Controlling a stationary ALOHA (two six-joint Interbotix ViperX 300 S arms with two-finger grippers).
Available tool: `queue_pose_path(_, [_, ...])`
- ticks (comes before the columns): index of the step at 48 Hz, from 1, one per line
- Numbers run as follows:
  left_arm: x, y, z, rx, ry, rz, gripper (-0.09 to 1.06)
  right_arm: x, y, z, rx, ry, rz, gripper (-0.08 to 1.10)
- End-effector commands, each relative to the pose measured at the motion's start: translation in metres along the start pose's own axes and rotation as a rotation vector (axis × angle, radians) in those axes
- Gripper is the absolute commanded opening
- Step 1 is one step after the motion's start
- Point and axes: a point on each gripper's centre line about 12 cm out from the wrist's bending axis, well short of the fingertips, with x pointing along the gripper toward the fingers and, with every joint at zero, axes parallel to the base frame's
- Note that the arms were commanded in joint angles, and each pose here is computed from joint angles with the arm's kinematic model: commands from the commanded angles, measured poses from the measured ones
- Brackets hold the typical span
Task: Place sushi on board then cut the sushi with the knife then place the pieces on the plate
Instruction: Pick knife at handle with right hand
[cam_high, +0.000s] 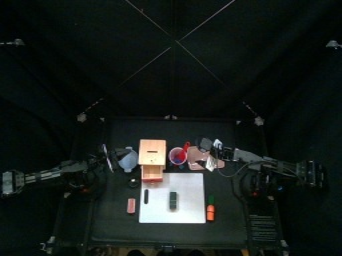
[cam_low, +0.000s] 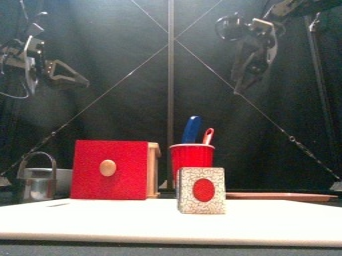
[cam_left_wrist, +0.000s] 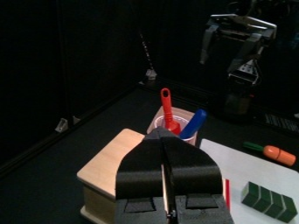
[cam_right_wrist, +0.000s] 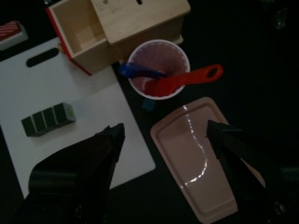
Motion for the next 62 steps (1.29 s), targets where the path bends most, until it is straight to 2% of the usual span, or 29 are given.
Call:
queue_pose_path(1, [0.003, 0.000, 0.011, 0.004, -0.033, 0.003, 0.07, 0.004, -0.018, 0.010, 0.050, -0.004, 0.034, 1.03])
queue_pose_path(11, [0.002, 0.005, 0.009, 0.002, -0.030, 0.031, 0.07, 0.022, -0.046, 0.017, 0.070, 0.026, 0.039, 1.03])
queue_pose_path(21, [0.003, 0.006, 0.009, -0.006, -0.029, 0.037, 0.07, 0.050, -0.069, 0.022, 0.132, 0.152, 0.058, 1.03])
queue_pose_path(28, [0.002, 0.008, 0.008, -0.031, -0.027, 0.047, 0.07, 0.069, -0.078, 0.029, 0.161, 0.283, 0.115, 1.03])
queue_pose_path(34, [0.001, 0.009, 0.002, -0.051, -0.009, 0.057, 0.07, 0.086, -0.082, 0.036, 0.173, 0.371, 0.153, 1.03])
queue_pose_path(43, [-0.003, 0.013, -0.009, -0.087, 0.017, 0.078, 0.07, 0.108, -0.086, 0.049, 0.178, 0.413, 0.174, 1.03])
queue_pose_path(44, [-0.003, 0.013, -0.010, -0.096, 0.022, 0.080, 0.07, 0.111, -0.088, 0.050, 0.180, 0.416, 0.172, 1.03])
queue_pose_path(52, [-0.003, 0.014, -0.009, -0.134, 0.013, 0.091, 0.07, 0.125, -0.094, 0.055, 0.190, 0.434, 0.178, 1.03])
queue_pose_path(62, [-0.003, 0.014, -0.009, -0.133, 0.013, 0.093, 0.07, 0.139, -0.095, 0.050, 0.201, 0.490, 0.195, 1.02])
